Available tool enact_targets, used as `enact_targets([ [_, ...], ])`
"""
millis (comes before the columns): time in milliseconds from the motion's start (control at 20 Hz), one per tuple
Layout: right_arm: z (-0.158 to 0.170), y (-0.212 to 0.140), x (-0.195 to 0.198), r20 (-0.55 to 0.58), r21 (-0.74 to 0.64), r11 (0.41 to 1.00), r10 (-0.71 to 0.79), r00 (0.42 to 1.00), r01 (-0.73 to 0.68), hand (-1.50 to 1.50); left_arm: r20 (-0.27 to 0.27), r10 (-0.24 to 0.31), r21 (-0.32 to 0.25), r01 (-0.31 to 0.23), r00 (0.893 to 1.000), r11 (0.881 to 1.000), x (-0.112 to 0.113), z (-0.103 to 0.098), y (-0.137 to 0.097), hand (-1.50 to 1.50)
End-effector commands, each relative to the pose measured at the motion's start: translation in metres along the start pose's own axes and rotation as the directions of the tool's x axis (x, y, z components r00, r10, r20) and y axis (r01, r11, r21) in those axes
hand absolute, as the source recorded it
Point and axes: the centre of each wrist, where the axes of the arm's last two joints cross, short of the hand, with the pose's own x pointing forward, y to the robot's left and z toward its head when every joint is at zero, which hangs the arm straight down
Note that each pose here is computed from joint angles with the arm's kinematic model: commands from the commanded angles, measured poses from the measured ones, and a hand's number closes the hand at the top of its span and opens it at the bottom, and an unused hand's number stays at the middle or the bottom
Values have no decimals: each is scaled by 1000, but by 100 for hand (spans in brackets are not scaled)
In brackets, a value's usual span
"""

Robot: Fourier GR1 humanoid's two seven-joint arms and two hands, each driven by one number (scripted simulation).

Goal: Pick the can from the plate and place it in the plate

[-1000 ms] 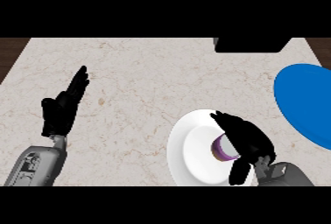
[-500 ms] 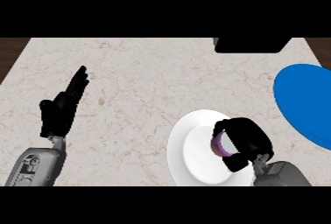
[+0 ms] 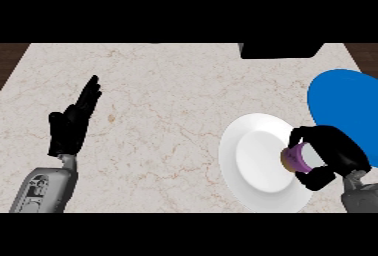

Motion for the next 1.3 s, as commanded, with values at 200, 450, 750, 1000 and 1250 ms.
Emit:
enact_targets([
  [200,58,-92,-146,-126,-217,976,-14,992,-14,150,-14,7,42,-7,1000,999,-7,6,8,0],
  [450,91,-130,-189,36,-492,866,-75,997,83,150,-22,12,48,-11,1000,999,-9,6,18,0],
  [750,131,-160,-236,279,-587,775,-75,957,232,150,3,10,8,-10,1000,1000,-7,7,-3,0],
  [1000,160,-167,-271,399,-514,793,-117,910,327,150,38,6,-42,-5,999,999,12,1,-11,0],
  [1250,139,-155,-277,400,-429,827,-189,897,365,150,30,16,-68,-14,999,998,8,-3,-17,0],
])
